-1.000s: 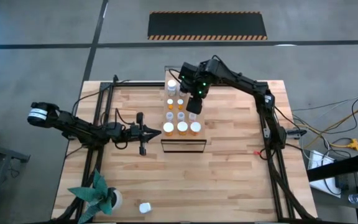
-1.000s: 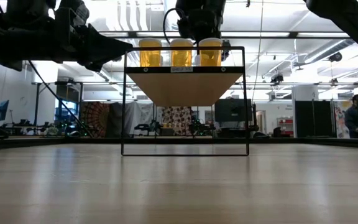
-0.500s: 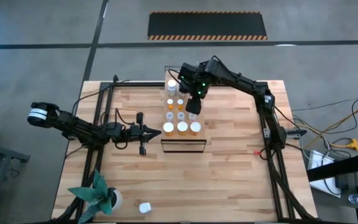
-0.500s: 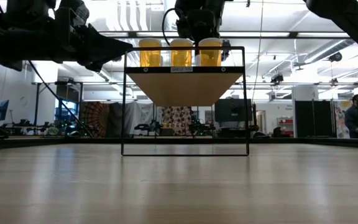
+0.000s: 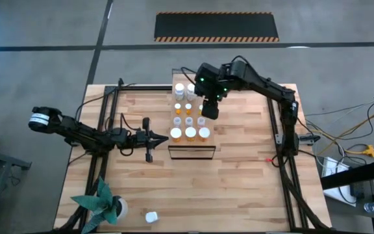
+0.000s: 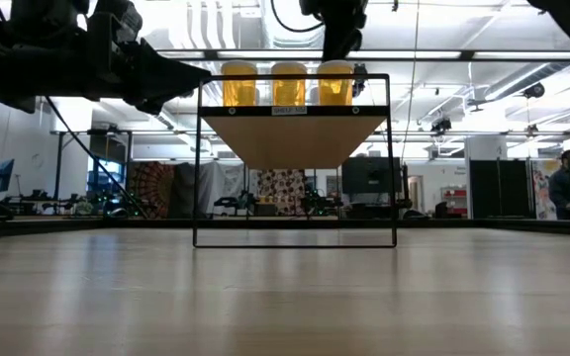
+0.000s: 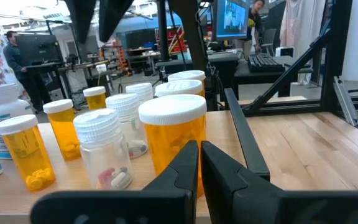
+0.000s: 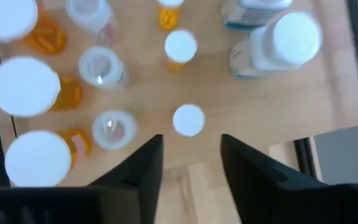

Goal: Pick and place medicine bottles onto shelf by color
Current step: Put the small orange pill bottle aligned with the other small orange bottles on the shelf

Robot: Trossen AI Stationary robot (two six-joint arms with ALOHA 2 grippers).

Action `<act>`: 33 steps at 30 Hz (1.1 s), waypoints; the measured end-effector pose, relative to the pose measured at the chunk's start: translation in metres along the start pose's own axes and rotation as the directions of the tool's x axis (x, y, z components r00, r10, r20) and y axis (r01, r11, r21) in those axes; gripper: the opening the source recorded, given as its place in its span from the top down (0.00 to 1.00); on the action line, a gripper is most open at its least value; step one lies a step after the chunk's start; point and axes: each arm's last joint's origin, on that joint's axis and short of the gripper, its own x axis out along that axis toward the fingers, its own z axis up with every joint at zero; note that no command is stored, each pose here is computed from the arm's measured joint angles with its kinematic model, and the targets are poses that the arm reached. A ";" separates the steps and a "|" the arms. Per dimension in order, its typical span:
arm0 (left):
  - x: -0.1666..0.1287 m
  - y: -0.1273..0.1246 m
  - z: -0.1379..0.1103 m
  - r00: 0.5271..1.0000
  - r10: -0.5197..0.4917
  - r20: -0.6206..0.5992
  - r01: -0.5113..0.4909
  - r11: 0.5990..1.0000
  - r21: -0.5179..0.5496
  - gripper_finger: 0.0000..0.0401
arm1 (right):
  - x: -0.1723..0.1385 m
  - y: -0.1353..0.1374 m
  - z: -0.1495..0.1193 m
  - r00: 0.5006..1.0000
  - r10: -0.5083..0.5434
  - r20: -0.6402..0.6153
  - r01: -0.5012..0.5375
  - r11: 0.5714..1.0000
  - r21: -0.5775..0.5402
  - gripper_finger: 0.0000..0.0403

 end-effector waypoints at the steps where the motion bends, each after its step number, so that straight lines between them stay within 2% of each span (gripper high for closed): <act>1: 0.000 0.000 0.000 1.000 0.000 0.000 0.000 1.000 0.000 1.00 | 0.003 0.001 -0.001 1.000 0.003 -0.014 -0.003 1.000 -0.003 0.66; 5: 0.000 0.000 0.000 1.000 0.000 0.000 0.000 1.000 0.000 1.00 | 0.025 0.003 -0.012 0.994 0.015 -0.108 -0.016 1.000 -0.008 0.84; 7: 0.000 0.000 0.000 1.000 0.000 -0.004 0.000 1.000 0.001 1.00 | 0.035 0.004 -0.017 0.994 0.016 -0.112 -0.018 1.000 -0.016 0.92; 9: 0.000 0.000 -0.001 1.000 -0.001 -0.007 0.001 1.000 0.002 1.00 | 0.042 0.004 -0.023 0.995 0.014 -0.102 -0.016 1.000 -0.020 0.96; 17: 0.000 0.000 -0.001 1.000 -0.001 -0.007 0.001 1.000 0.001 1.00 | 0.051 0.002 -0.040 0.999 -0.002 0.035 0.002 1.000 -0.014 0.97; 33: 0.000 0.000 0.000 1.000 0.000 -0.002 0.000 1.000 0.000 1.00 | 0.062 0.000 -0.049 0.993 -0.018 0.120 0.019 1.000 -0.011 0.97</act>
